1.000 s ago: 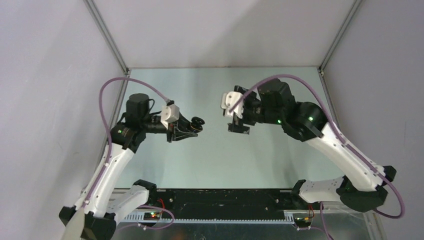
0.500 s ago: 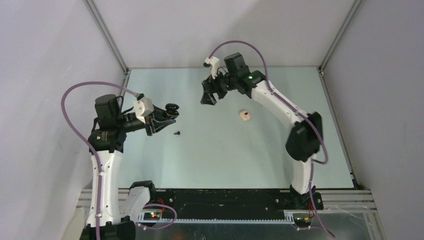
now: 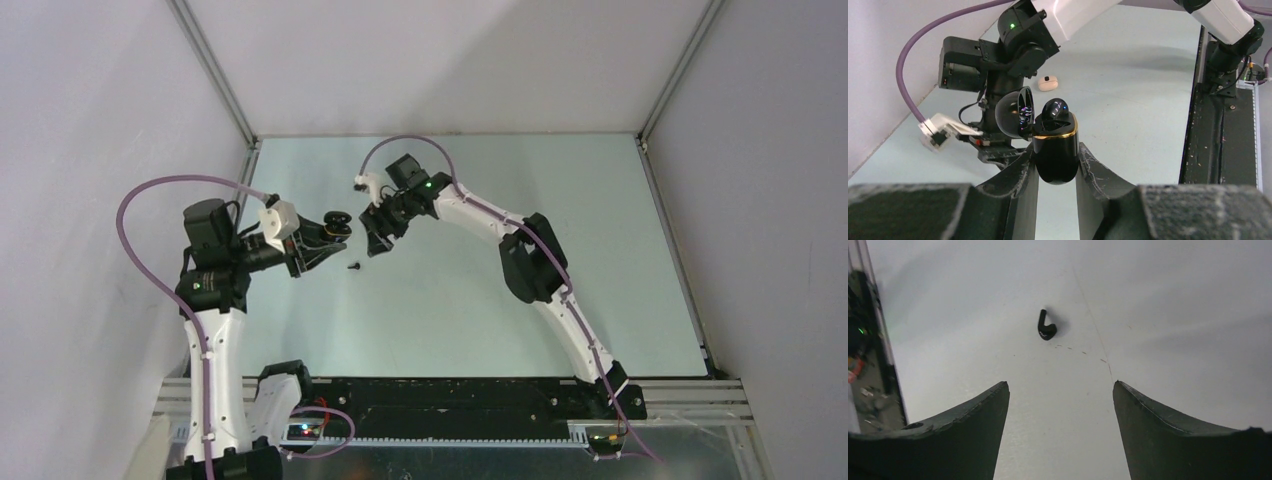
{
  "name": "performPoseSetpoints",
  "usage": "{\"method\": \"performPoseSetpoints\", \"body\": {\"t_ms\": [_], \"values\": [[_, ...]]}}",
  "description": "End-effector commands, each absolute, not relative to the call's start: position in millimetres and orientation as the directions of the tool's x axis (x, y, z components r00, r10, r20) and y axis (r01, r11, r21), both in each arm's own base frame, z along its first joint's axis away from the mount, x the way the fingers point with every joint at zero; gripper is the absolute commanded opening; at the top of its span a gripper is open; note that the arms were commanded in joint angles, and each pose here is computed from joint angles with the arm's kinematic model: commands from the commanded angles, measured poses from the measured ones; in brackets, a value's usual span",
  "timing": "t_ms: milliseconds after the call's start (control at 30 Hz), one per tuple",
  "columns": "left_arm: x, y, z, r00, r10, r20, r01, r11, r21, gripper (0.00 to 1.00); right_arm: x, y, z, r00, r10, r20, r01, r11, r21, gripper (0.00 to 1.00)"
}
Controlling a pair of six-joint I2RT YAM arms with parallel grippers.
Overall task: Insert the wireless bluetooth earbuds into the charging case
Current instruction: Pick up the left earbud from the center of the board.
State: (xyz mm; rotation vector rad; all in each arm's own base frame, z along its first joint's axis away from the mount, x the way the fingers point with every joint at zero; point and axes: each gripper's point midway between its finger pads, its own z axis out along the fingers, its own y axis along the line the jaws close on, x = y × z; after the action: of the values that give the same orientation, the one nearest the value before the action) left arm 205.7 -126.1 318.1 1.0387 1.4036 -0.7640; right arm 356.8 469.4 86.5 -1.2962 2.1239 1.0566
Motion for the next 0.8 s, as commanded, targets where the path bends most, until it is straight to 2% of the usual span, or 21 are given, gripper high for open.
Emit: {"method": "performPoseSetpoints", "body": {"t_ms": [0,167,333,767], "values": [[200,-127,324,0.098,0.142,-0.985,0.914,0.378,0.145,0.00,354,488,112,-0.105,-0.578,-0.809,-0.993,0.019,0.115,0.80],[200,-126,323,0.093,0.141,-0.986,0.913,0.382,0.141,0.00,342,495,87,0.088,-0.638,-0.765,-0.993,-0.116,-0.017,0.87],[200,-125,322,0.091,0.141,-0.986,0.913,0.383,0.139,0.00,336,503,69,0.287,-0.642,-0.711,-0.954,-0.259,-0.151,0.88],[202,-125,320,0.084,0.140,-0.987,0.913,0.385,0.133,0.00,324,520,46,0.489,-0.559,-0.670,-0.857,-0.452,-0.248,0.88]]}}
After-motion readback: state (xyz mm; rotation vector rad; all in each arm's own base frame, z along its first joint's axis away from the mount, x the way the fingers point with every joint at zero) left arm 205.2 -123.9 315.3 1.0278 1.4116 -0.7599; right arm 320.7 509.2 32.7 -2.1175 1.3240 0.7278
